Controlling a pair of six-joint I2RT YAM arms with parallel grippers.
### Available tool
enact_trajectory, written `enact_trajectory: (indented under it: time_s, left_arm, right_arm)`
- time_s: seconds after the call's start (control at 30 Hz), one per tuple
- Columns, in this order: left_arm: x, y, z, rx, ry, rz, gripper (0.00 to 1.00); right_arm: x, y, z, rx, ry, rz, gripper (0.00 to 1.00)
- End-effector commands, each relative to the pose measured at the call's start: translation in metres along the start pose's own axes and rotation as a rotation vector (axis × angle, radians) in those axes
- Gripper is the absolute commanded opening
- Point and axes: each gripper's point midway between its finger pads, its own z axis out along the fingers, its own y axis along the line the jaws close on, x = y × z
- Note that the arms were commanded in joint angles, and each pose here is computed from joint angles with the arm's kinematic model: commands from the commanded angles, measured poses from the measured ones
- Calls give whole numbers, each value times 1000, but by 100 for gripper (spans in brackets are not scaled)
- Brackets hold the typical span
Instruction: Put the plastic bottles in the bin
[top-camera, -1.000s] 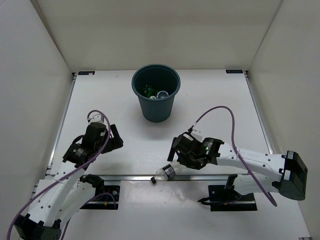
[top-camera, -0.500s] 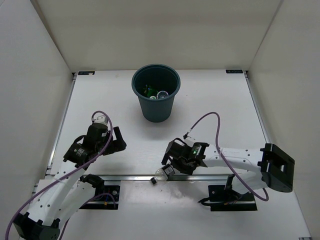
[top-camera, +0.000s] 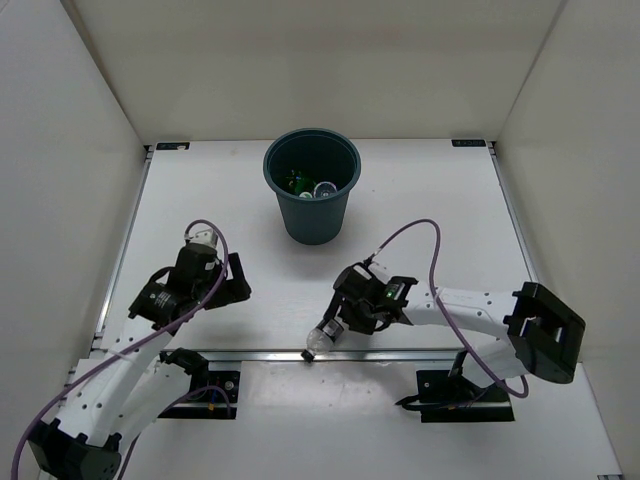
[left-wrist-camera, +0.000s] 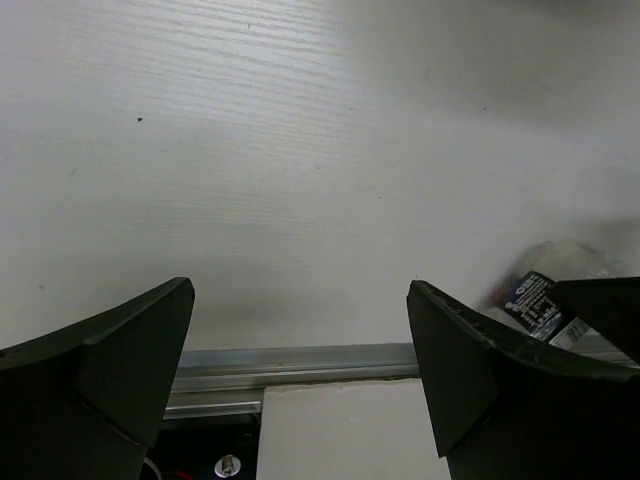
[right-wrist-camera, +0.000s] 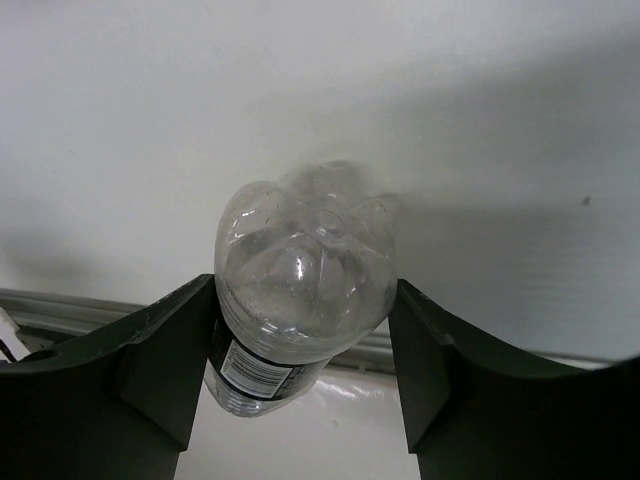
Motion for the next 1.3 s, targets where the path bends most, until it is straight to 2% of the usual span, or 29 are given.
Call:
enact_trajectory:
  time_s: [0.0, 0.03, 0.13, 0.2, 0.3, 0.4, 0.43, 0.53, 0.63, 0.67, 0.73, 0.77, 0.8, 0.83, 0.87, 0.9, 0.93, 1.03, 1.13, 1.17, 1.27]
  left_arm:
    - [-16, -4, -4, 3, -36, -1, 99]
    - [-18, -3, -2, -9, -35, -12, 99]
    - [-24, -4, 1, -7, -42, -15, 98]
    - [-31, -2, 4, -30, -55, -34, 99]
    - [-41, 1, 8, -51, -72, -48, 98]
    - [-50, 0, 9, -52, -94, -76, 99]
    - [-54, -1, 10, -44, -107, -92, 99]
    - [-62, -6, 12, -27, -126, -113, 99]
    - [-67, -8, 16, -28, -123, -129, 98]
    - [-67, -8, 17, -28, -121, -129, 99]
    - [-74, -10, 17, -29, -133, -138, 99]
    - [-74, -9, 18, -35, -131, -141, 98]
    - [-75, -10, 18, -33, -136, -151, 99]
    - [-74, -5, 20, -44, -134, -152, 99]
    - [-72, -4, 21, -48, -128, -166, 99]
    - [-73, 0, 22, -58, -126, -176, 98]
    - [-73, 0, 21, -57, -122, -169, 98]
    - [-80, 1, 19, -69, -145, -178, 99]
    - [-88, 4, 13, -84, -180, -176, 99]
    - [-92, 6, 12, -89, -194, -184, 99]
    - [-96, 10, 10, -107, -208, -174, 99]
  right_arm:
    - [-41, 38, -19, -120, -93, -60, 28]
    - [-54, 49, -27, -156, -109, -53, 24]
    - [-92, 84, -52, -276, -176, -178, 14]
    - [-115, 109, -77, -373, -220, -221, 12]
    - [-164, 156, -137, -511, -371, -315, 11]
    - [-202, 179, -173, -554, -494, -407, 10]
    - [-219, 186, -186, -561, -547, -441, 6]
    - [-276, 203, -218, -546, -689, -476, 8]
    - [-304, 221, -194, -478, -721, -545, 12]
    - [-314, 227, -206, -469, -771, -571, 14]
    - [-326, 232, -172, -397, -756, -607, 17]
    - [-334, 233, -178, -394, -773, -600, 20]
    - [-337, 232, -160, -367, -758, -604, 28]
    - [-343, 231, -155, -341, -767, -599, 45]
    - [-344, 231, -149, -315, -763, -593, 66]
    - [-347, 228, -146, -296, -759, -590, 77]
    - [-350, 228, -145, -284, -753, -577, 99]
    - [-357, 235, -164, -304, -787, -585, 99]
    - [-366, 221, -197, -250, -871, -555, 99]
    - [-376, 209, -211, -230, -903, -522, 99]
    - [-388, 155, -210, -136, -834, -462, 99]
